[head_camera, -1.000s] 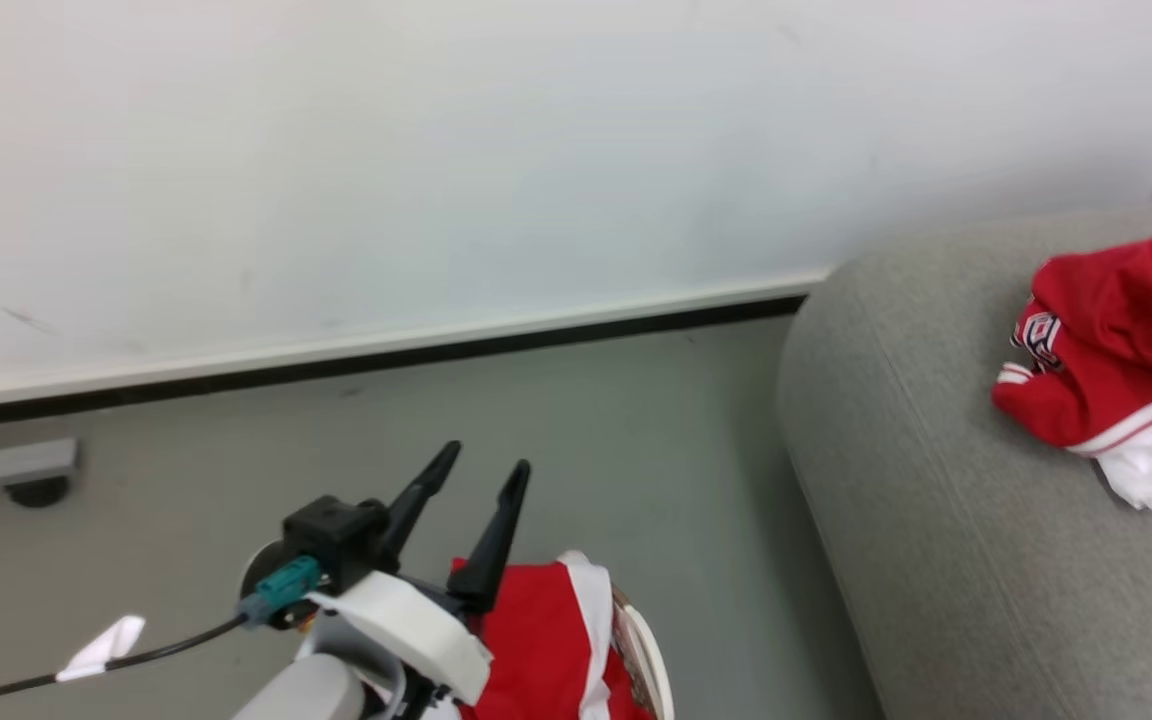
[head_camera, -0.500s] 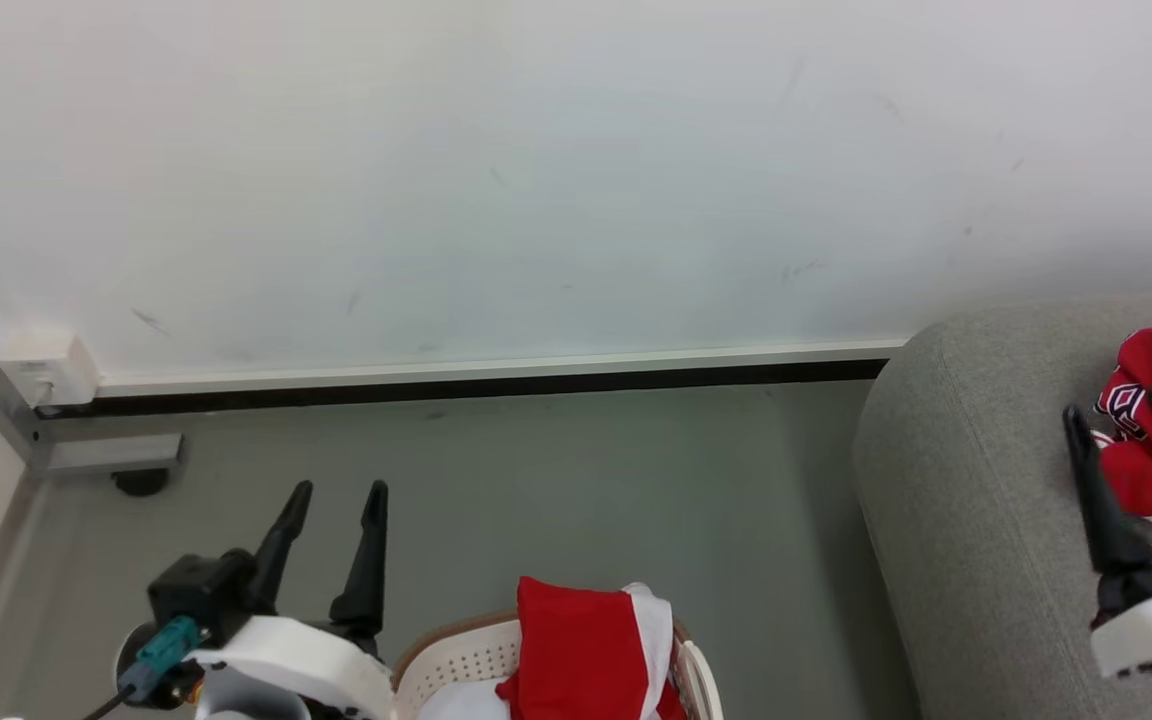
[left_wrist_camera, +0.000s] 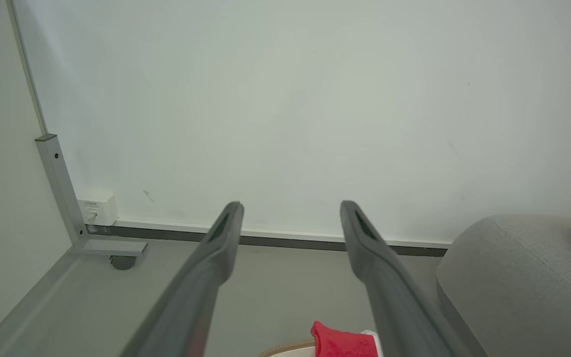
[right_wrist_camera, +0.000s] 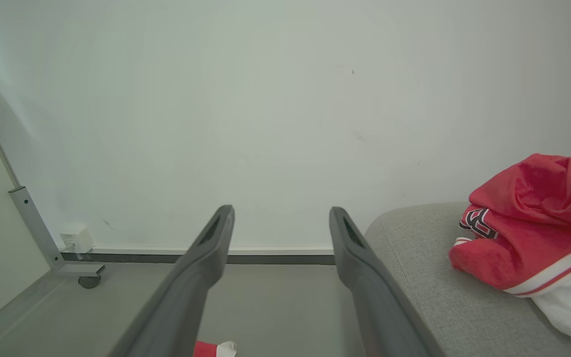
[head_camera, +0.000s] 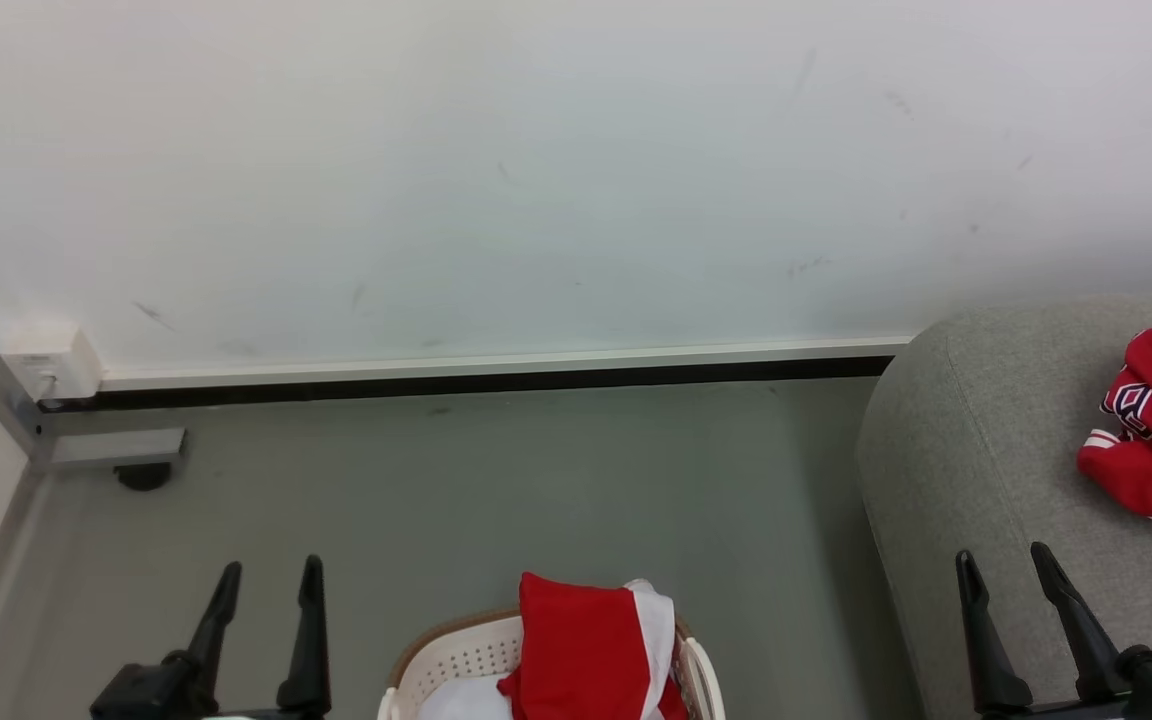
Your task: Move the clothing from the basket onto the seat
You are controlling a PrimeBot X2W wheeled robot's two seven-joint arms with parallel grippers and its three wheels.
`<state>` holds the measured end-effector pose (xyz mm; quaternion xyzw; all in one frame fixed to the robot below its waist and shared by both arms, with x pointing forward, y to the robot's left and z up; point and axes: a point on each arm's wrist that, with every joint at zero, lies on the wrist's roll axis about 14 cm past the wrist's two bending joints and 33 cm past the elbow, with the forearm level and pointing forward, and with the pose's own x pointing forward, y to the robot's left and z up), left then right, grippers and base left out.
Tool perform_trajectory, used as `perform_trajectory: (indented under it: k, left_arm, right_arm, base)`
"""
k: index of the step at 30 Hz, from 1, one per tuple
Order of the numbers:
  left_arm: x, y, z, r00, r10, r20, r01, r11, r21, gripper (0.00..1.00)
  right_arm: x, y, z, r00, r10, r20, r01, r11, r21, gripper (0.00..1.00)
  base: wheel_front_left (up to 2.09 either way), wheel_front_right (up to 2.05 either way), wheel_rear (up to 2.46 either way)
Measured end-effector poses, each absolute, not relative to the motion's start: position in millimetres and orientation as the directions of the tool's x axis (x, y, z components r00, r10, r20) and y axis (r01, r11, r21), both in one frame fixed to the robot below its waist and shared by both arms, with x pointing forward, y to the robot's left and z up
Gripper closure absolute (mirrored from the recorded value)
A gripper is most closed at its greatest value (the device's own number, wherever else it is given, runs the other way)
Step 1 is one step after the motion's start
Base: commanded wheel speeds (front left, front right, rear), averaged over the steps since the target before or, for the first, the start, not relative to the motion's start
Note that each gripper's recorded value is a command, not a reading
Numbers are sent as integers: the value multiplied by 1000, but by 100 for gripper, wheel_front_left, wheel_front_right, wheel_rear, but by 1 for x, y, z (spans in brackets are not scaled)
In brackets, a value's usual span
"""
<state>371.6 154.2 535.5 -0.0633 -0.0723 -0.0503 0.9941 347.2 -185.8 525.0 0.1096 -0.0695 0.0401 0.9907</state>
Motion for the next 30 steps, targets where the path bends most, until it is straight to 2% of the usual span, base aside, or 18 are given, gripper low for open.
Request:
perform_trajectory:
  k: [30]
  left_arm:
    - [375,146,513,984,-145,105,154,984,-86,0]
  right_arm:
    - [347,-181,519,990,58,128,-83,977,196,0]
  base:
    - [0,0,0]
